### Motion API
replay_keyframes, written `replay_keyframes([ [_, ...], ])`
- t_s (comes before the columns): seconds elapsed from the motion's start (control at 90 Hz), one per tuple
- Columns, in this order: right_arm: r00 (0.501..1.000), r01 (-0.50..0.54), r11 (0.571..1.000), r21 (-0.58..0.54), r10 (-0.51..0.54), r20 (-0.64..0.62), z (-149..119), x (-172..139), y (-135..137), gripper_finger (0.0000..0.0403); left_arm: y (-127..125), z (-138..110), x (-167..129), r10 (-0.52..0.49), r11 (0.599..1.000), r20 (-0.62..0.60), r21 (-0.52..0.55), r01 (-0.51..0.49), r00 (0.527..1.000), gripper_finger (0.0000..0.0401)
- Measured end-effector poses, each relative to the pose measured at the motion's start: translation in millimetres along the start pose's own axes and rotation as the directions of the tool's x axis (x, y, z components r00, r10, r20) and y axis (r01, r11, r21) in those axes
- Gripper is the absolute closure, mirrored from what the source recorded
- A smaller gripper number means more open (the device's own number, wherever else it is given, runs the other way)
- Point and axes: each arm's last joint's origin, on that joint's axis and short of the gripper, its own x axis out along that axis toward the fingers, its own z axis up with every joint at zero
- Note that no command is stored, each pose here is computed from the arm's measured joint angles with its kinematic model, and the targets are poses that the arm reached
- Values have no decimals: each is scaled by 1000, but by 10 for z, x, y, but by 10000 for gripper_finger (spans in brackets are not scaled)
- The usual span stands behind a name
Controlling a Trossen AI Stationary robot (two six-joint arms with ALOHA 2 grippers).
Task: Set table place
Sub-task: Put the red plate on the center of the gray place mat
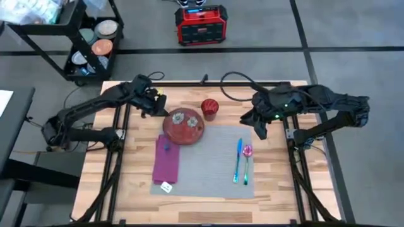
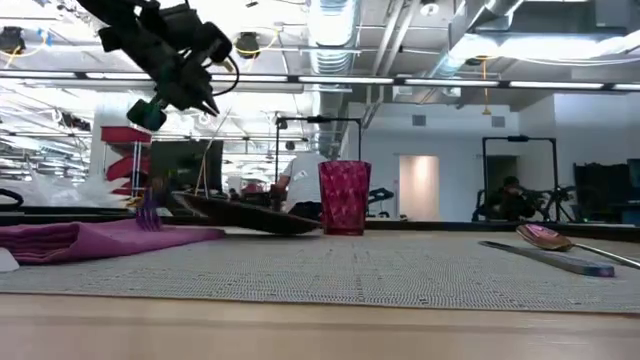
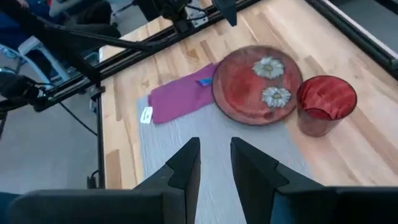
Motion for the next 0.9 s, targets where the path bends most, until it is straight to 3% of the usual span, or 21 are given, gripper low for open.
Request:
replay_keyframes([
  [0.078, 1000, -7, 1000, -4, 6, -10, -13, 18, 28, 327, 14, -39, 48, 34, 999, 13, 8, -34, 999, 399],
  [0.189, 999, -14, 1000, -24, 14, -33, -34, 72, 75, 326, 58, -30, 78, 132, 991, 129, 15, -135, 983, 400],
  [0.389, 999, -15, 999, -32, 13, -51, -42, 143, 106, 327, 177, 145, 57, 319, 928, 363, 67, -366, 876, 401],
  [0.522, 998, -11, 999, -34, 9, -57, -41, 170, 108, 326, 388, 295, 204, 406, 896, 306, 53, -441, 861, 401],
  [0.611, 998, -13, 999, -49, 10, -58, -41, 176, 110, 326, 479, 418, 361, 360, 918, 267, 67, -390, 894, 389],
  [0.789, 998, -20, 999, -40, 18, -62, -52, 175, 131, 309, 576, 603, 490, 369, 902, 253, 135, -410, 894, 333],
  [0.9, 998, -21, 999, -31, 19, -61, -52, 172, 131, 289, 645, 629, 540, 360, 898, 183, 198, -393, 915, 291],
])
